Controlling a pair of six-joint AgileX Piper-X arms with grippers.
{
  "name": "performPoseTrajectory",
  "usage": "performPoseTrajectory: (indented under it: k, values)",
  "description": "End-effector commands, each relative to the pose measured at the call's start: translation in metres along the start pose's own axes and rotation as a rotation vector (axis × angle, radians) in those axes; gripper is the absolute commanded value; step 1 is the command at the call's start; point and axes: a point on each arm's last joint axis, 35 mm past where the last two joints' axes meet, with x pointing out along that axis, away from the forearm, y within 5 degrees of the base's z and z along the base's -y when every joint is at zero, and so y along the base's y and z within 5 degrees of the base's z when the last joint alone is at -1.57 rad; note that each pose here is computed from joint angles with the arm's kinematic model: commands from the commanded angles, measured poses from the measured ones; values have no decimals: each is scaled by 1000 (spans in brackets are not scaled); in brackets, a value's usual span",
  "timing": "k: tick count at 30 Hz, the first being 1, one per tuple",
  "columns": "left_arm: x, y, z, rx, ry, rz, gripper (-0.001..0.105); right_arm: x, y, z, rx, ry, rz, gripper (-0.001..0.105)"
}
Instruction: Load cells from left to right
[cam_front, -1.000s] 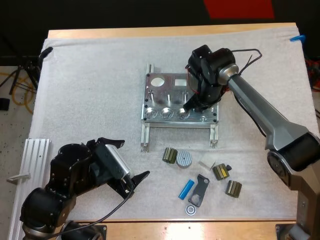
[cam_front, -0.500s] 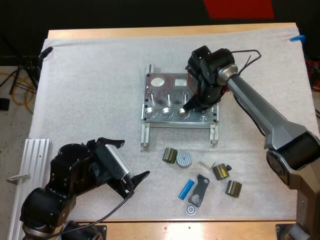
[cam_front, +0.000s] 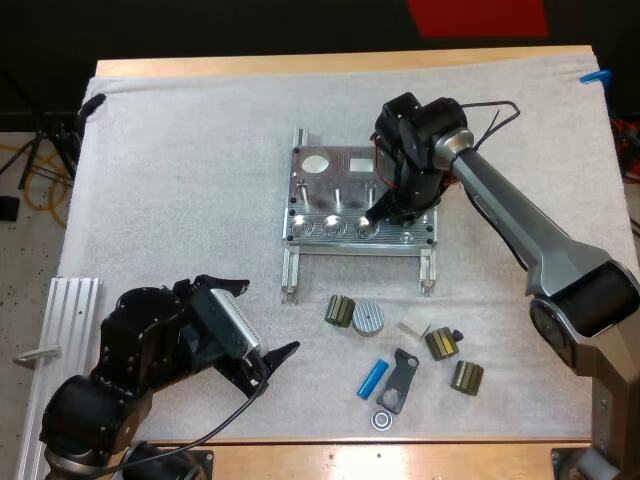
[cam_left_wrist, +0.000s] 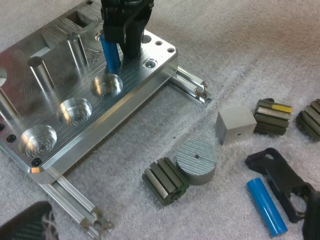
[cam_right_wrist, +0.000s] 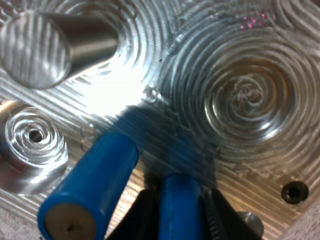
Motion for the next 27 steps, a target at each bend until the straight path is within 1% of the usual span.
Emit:
performPoseTrajectory:
  k: [1,4,5,6,7,8,10,11,12,13,17,19,27]
  values:
    - [-3,-1,2,13,-16,-6,97,8,-3,1,3,8,4,0]
    - [-3,-1,2,13,-16,-6,97,8,-3,1,16,7,4,1]
    - [-3,-1,2,13,-16,-6,97,8,-3,1,18,7,4,3]
    - [-3,-1,2,13,-16,-6,97,8,-3,1,18,7,4,9]
    - [-3,-1,2,16,-16,-6,97,8,-3,1,18,7,4,18]
    - [-3,-1,2,19,-16,-6,97,8,-3,1,18,7,4,24]
    - [-3,-1,2,27,-16,-6,97,5,-3,1,18,2,2,52]
    - [-3,-1,2,28,-16,-6,97,4,-3,1,18,-1,1,56]
    - [-3,-1,2,30,-16,-6,97,2,-3,1,18,-7,6,67]
    - [-3,-1,2,30,-16,-6,97,0,-3,1,17,-14,11,70]
    - [-3,-1,2,30,-16,-6,97,-11,-1,0,16,-59,42,67]
    - [-3,-1,2,32,-16,-6,97,-21,0,1,13,-101,53,64]
    - [-3,-1,2,36,-16,-6,97,-54,4,-6,7,-173,46,64]
